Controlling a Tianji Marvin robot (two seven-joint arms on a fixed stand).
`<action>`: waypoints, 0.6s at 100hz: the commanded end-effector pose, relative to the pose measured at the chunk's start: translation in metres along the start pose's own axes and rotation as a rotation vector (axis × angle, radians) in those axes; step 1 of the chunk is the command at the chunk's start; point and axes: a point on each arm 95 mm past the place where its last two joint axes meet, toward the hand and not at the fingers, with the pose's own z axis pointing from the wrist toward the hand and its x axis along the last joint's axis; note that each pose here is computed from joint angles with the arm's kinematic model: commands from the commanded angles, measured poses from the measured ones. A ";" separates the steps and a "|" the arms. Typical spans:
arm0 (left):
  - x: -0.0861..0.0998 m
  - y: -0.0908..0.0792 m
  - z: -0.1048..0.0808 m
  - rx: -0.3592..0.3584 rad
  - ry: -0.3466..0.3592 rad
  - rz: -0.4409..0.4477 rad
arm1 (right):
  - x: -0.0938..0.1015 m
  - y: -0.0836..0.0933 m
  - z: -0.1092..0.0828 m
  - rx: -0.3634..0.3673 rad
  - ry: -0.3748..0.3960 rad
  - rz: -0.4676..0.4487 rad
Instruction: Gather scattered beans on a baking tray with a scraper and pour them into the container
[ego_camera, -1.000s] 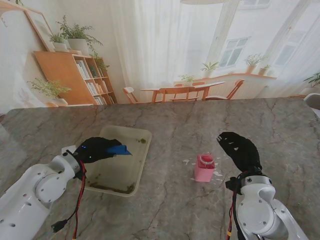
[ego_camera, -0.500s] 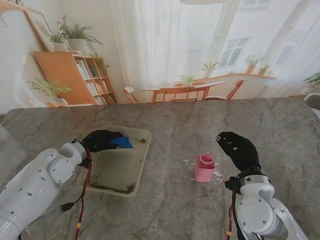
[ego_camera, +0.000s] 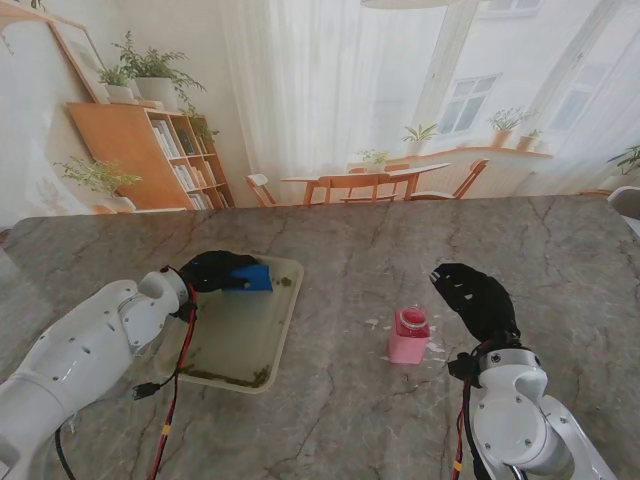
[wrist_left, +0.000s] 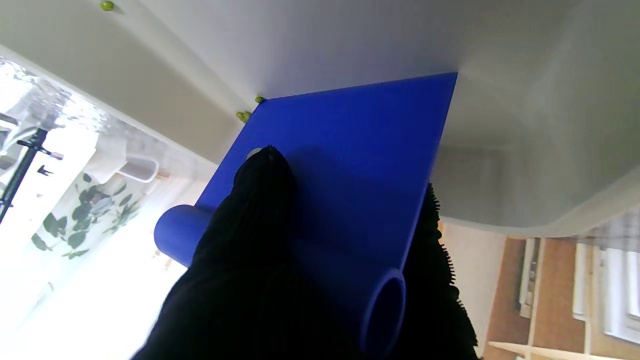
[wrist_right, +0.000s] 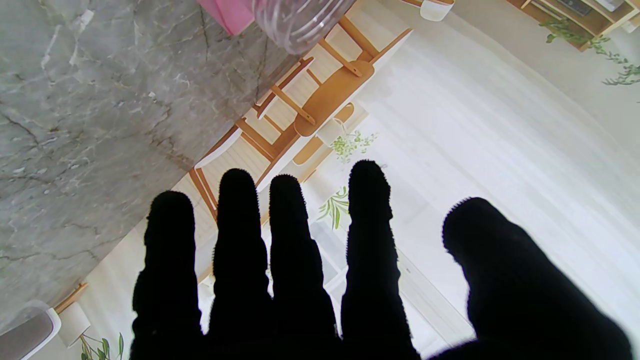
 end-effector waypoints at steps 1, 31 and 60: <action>0.007 0.007 0.005 -0.017 0.028 -0.008 | 0.000 -0.003 -0.001 0.018 0.000 0.006; 0.013 0.024 -0.005 -0.053 0.076 -0.025 | -0.001 -0.001 -0.001 0.009 -0.005 0.007; 0.015 0.032 -0.016 -0.062 0.039 -0.023 | -0.001 -0.002 -0.001 0.014 -0.002 0.007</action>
